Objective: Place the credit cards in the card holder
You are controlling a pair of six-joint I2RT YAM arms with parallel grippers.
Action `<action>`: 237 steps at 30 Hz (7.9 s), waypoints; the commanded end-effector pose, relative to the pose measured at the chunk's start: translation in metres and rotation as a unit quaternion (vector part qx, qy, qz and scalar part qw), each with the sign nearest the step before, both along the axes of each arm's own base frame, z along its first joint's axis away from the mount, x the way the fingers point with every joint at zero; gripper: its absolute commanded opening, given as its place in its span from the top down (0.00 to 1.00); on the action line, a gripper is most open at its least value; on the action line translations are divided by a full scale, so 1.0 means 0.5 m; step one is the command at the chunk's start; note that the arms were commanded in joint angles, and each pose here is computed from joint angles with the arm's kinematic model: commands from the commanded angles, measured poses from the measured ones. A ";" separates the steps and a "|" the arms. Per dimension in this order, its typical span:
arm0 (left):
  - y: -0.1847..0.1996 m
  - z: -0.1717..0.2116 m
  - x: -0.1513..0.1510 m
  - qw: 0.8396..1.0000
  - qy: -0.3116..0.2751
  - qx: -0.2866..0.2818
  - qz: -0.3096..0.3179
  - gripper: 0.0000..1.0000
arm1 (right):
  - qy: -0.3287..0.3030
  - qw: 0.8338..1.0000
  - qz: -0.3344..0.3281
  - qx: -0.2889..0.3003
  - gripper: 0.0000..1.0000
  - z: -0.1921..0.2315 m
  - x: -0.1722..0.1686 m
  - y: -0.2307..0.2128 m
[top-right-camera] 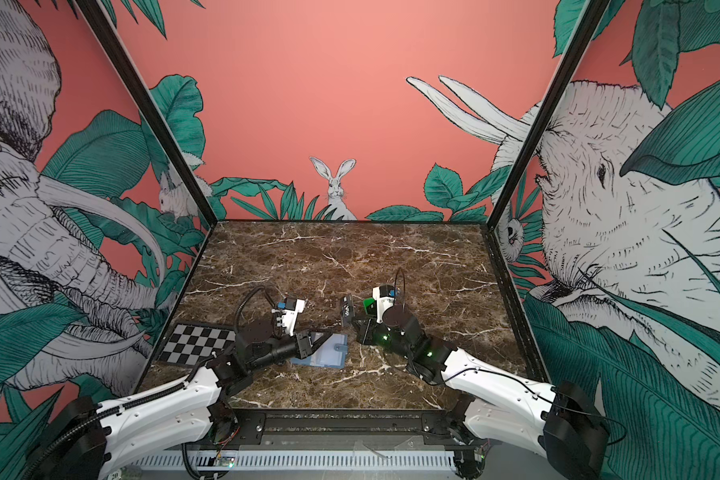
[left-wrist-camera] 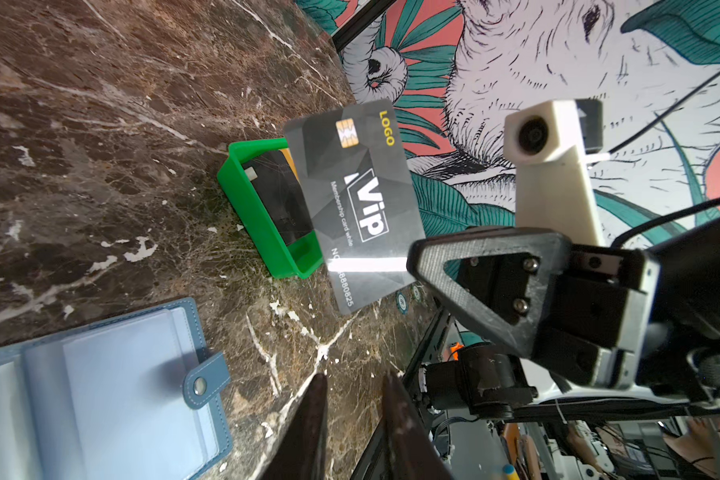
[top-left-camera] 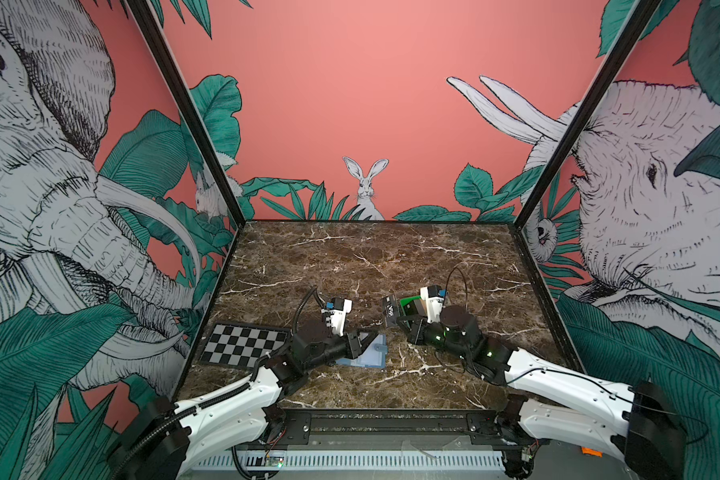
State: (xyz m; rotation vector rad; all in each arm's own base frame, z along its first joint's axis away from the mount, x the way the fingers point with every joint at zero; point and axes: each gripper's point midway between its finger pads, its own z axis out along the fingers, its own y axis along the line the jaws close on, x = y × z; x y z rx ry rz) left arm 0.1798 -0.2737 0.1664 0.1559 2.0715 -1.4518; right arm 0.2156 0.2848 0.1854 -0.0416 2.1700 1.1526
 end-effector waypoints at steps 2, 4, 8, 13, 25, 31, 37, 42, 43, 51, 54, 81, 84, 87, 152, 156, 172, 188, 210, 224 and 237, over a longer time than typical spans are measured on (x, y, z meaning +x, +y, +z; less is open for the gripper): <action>-0.007 0.066 0.001 0.998 -0.014 -0.064 -0.017 0.75 | -0.030 0.996 0.002 0.084 1.00 0.080 -0.007 0.010; -0.008 0.075 0.002 0.997 -0.005 -0.078 -0.026 0.75 | -0.028 0.994 0.006 0.102 1.00 0.089 -0.014 0.009; -0.012 0.094 0.007 0.995 -0.001 -0.096 -0.038 0.75 | -0.021 0.991 0.022 0.130 1.00 0.102 -0.031 0.009; -0.023 0.124 0.007 0.991 -0.003 -0.119 -0.062 0.74 | -0.016 0.987 0.039 0.153 1.00 0.113 -0.050 0.008; -0.034 0.146 0.009 0.987 0.006 -0.136 -0.089 0.74 | -0.003 0.977 0.064 0.203 1.00 0.122 -0.068 0.019; -0.038 0.132 0.010 0.986 0.021 -0.134 -0.093 0.72 | -0.004 0.977 0.065 0.205 1.00 0.124 -0.069 0.019; -0.021 0.154 0.036 0.984 0.016 -0.159 -0.078 0.73 | 0.010 0.978 0.071 0.195 1.00 0.104 -0.072 0.024; -0.018 0.172 0.040 0.982 0.018 -0.168 -0.088 0.74 | 0.015 0.978 0.071 0.194 1.00 0.096 -0.074 0.024; -0.020 0.174 0.038 0.981 0.020 -0.168 -0.093 0.74 | 0.014 0.978 0.072 0.195 1.00 0.097 -0.074 0.024; -0.030 0.168 0.042 0.981 0.029 -0.161 -0.105 0.78 | 0.017 0.976 0.074 0.204 1.00 0.098 -0.073 0.028; -0.033 0.169 0.044 0.980 0.030 -0.165 -0.106 0.82 | 0.019 0.976 0.075 0.204 1.00 0.096 -0.073 0.031; 0.066 0.038 0.048 0.993 0.106 -0.048 -0.022 0.96 | 0.063 0.982 0.024 -0.179 0.69 -0.139 -0.084 0.007; 0.082 0.022 0.035 0.994 0.106 -0.029 -0.009 1.00 | 0.069 0.969 0.034 -0.233 0.68 -0.174 -0.085 0.023; 0.092 0.012 0.023 0.994 0.108 -0.020 -0.006 0.99 | 0.077 0.964 0.046 -0.251 0.67 -0.205 -0.088 0.045; 0.139 -0.175 0.035 0.980 0.167 0.096 0.057 1.00 | 0.102 0.954 0.082 -0.269 0.81 -0.300 -0.057 0.082; 0.137 -0.183 0.039 0.979 0.169 0.097 0.058 1.00 | 0.106 0.953 0.079 -0.274 0.81 -0.308 -0.061 0.074; 0.143 -0.213 0.037 0.976 0.176 0.108 0.063 1.00 | 0.114 0.947 0.076 -0.289 0.82 -0.331 -0.067 0.067; 0.142 -0.233 0.039 0.975 0.183 0.110 0.065 1.00 | 0.115 0.948 0.076 -0.288 0.82 -0.330 -0.066 0.068; 0.143 -0.259 0.032 0.972 0.199 0.109 0.063 1.00 | 0.114 0.947 0.077 -0.289 0.82 -0.330 -0.065 0.071; 0.139 -0.268 0.029 0.972 0.205 0.103 0.059 1.00 | 0.115 0.947 0.078 -0.291 0.83 -0.333 -0.066 0.070; 0.139 -0.274 0.021 0.971 0.211 0.103 0.053 1.00 | 0.115 0.947 0.081 -0.290 0.82 -0.332 -0.064 0.077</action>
